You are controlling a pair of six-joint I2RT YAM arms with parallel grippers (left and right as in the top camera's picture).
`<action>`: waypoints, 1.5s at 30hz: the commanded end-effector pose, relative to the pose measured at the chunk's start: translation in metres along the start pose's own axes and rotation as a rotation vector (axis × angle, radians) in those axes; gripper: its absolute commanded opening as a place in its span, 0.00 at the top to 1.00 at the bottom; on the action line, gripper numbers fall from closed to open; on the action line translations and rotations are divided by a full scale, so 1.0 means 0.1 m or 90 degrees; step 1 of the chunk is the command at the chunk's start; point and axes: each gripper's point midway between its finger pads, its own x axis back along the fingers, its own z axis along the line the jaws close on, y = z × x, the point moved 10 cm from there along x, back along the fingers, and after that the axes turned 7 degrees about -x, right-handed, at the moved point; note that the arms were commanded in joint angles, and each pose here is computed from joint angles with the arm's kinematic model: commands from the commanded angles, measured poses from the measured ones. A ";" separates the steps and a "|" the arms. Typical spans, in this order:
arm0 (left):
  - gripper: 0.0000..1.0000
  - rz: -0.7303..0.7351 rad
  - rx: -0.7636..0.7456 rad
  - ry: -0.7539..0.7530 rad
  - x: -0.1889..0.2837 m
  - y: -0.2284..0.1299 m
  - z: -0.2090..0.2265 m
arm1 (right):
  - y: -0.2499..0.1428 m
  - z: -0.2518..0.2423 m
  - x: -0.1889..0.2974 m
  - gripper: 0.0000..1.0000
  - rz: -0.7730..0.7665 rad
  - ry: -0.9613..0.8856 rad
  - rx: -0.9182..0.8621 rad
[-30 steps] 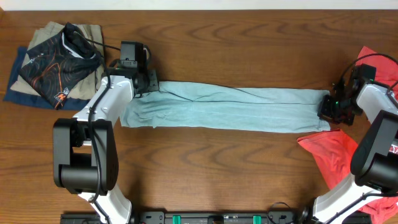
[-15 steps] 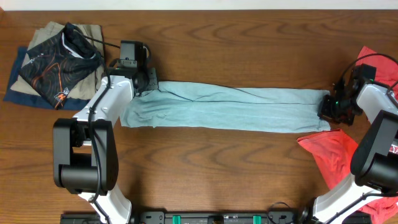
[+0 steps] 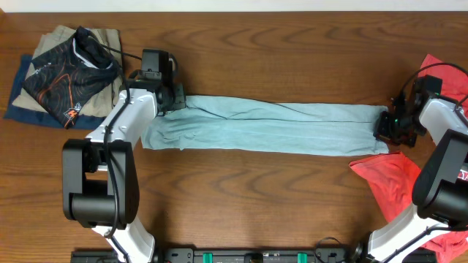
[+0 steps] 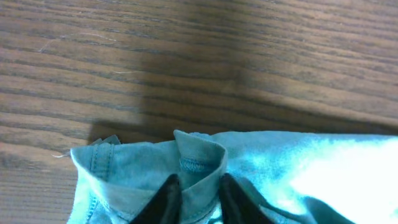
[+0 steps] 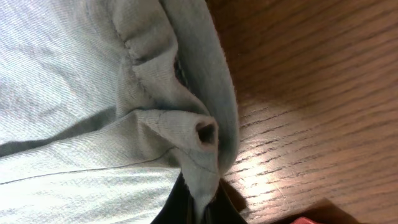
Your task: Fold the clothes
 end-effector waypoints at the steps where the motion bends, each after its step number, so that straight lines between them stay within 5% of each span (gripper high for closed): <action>1: 0.86 0.012 -0.013 0.003 -0.08 0.00 0.00 | -0.02 -0.05 -0.06 0.99 0.007 -0.035 -0.004; 3: 0.94 0.021 -0.018 0.004 -0.13 -0.02 0.00 | -0.02 -0.05 -0.06 0.99 0.007 -0.034 -0.004; 18: 0.94 -0.148 0.057 0.015 -0.03 0.42 0.18 | -0.02 -0.05 -0.06 0.99 0.007 -0.035 -0.004; 24: 0.94 -0.154 0.142 0.066 -0.06 0.42 0.39 | -0.02 -0.05 -0.06 0.99 0.007 -0.035 -0.003; 38: 0.94 -0.152 0.152 0.099 -0.15 0.40 0.45 | -0.02 -0.05 -0.06 0.99 0.008 -0.035 -0.003; 40: 0.86 -0.144 0.138 0.072 -0.15 0.39 0.42 | -0.02 -0.05 -0.06 0.99 0.007 -0.038 -0.003; 42: 0.64 -0.145 0.111 0.039 -0.12 0.41 0.38 | -0.02 -0.06 -0.06 0.98 0.006 -0.048 -0.003; 45: 0.57 -0.159 0.080 0.017 -0.01 0.44 0.35 | -0.02 -0.07 -0.06 0.98 0.006 -0.049 -0.004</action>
